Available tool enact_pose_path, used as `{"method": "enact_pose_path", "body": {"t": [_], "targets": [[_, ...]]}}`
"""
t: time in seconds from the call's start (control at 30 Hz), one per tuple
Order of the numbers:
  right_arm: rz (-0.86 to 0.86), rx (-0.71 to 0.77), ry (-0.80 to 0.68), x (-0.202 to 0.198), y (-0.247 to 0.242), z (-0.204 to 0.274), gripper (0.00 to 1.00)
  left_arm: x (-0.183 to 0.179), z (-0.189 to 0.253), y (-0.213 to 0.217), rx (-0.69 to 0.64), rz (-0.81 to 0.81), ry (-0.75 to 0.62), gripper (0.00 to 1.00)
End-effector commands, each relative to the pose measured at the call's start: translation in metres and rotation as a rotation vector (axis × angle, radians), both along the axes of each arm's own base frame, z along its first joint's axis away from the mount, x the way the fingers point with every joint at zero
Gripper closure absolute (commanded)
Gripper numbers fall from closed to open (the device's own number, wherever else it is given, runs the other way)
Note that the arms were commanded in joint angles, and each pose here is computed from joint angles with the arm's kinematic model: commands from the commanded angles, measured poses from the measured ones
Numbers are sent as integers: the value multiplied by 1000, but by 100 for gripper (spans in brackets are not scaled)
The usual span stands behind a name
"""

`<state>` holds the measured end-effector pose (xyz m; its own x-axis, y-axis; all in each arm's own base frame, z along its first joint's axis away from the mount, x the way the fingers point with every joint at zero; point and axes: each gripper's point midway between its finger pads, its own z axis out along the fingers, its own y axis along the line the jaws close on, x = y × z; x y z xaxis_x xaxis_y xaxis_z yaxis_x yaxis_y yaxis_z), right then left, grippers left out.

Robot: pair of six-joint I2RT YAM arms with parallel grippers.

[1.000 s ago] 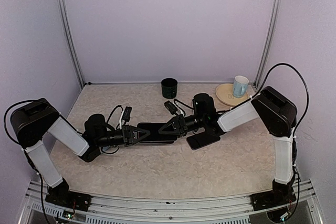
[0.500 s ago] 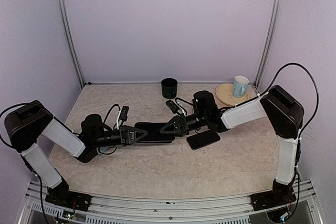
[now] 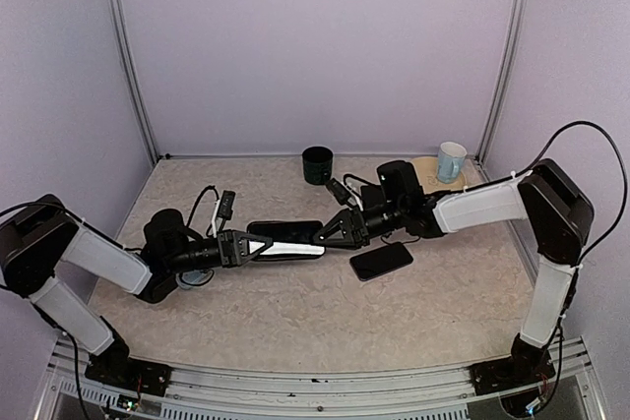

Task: Put the phone into the phone case
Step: Install the phone on the phone case, then press the phone case against the phone.

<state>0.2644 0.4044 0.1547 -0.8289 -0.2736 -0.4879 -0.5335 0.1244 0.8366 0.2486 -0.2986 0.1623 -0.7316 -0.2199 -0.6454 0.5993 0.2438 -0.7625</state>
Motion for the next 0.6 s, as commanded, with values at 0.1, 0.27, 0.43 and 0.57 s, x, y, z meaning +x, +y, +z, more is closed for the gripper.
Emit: {"method": "enact_pose_path", "body": {"t": [0.1,0.27,0.43,0.57], "targets": [[-10,5,-48,-1,-22,15,55,-11,42,-1,-71,-52,-156,100],[43,43,-69,-12,-26,26,54,-22,51,-2,-91,-100,-190,100],[125,105,-89,-29,-31,41,52,-35,63,-6,-110,-149,-235,100],[181,159,-120,-43,-36,55,51,-42,68,-10,-121,-184,-249,100]]}}
